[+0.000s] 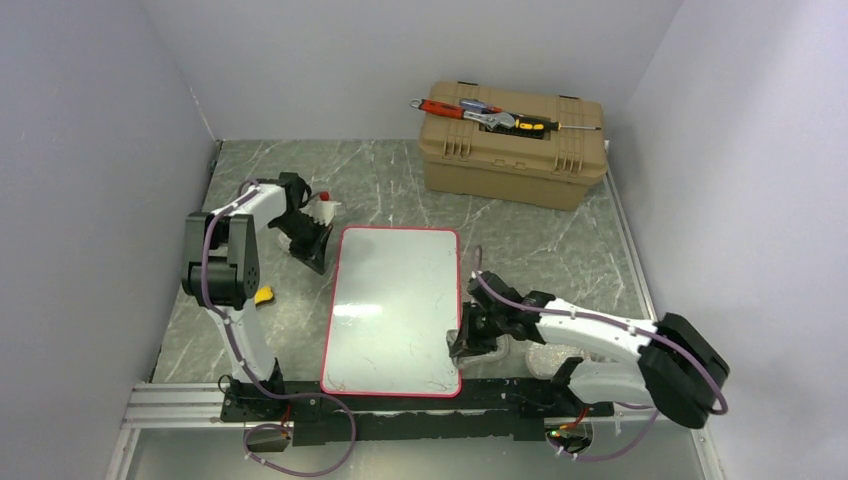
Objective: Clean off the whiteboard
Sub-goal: Erase the whiteboard at the center of the board.
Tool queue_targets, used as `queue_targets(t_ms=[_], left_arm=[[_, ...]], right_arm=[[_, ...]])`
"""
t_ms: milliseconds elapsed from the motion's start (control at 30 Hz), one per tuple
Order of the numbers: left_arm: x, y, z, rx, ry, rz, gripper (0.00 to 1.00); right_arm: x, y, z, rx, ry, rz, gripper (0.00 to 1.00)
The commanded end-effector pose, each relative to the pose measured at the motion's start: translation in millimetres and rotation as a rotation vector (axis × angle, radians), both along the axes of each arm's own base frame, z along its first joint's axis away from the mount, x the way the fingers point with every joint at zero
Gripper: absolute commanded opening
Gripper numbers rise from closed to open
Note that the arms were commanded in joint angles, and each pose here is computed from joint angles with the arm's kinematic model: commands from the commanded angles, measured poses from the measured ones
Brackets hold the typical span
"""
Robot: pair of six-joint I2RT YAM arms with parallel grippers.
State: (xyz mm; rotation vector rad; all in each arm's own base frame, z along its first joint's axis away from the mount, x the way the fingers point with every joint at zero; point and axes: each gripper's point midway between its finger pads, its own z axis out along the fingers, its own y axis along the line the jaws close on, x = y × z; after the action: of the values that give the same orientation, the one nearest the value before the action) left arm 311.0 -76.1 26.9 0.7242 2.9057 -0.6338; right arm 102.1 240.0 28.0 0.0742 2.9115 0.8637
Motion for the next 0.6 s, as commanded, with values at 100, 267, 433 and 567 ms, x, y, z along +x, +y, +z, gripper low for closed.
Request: queue_targets(t_ms=[100,267,433,567], left_arm=[[-39,10,-1,0.032,0.008,-0.086,0.04],[-68,7,-18,0.043,0.058,-0.139,0.04],[-78,-1,-29,0.050,0.079,-0.171,0.04],[-75,-11,-37,0.042,0.092,-0.172,0.04]], right_arm=[[-28,-40,-7,-0.144,0.076,-0.031,0.00],[-7,-73,0,-0.275,-0.014,-0.191,0.00],[-3,-79,-15,-0.342,-0.004,-0.199,0.00],[24,-52,-32,-0.289,-0.017,-0.188,0.00]])
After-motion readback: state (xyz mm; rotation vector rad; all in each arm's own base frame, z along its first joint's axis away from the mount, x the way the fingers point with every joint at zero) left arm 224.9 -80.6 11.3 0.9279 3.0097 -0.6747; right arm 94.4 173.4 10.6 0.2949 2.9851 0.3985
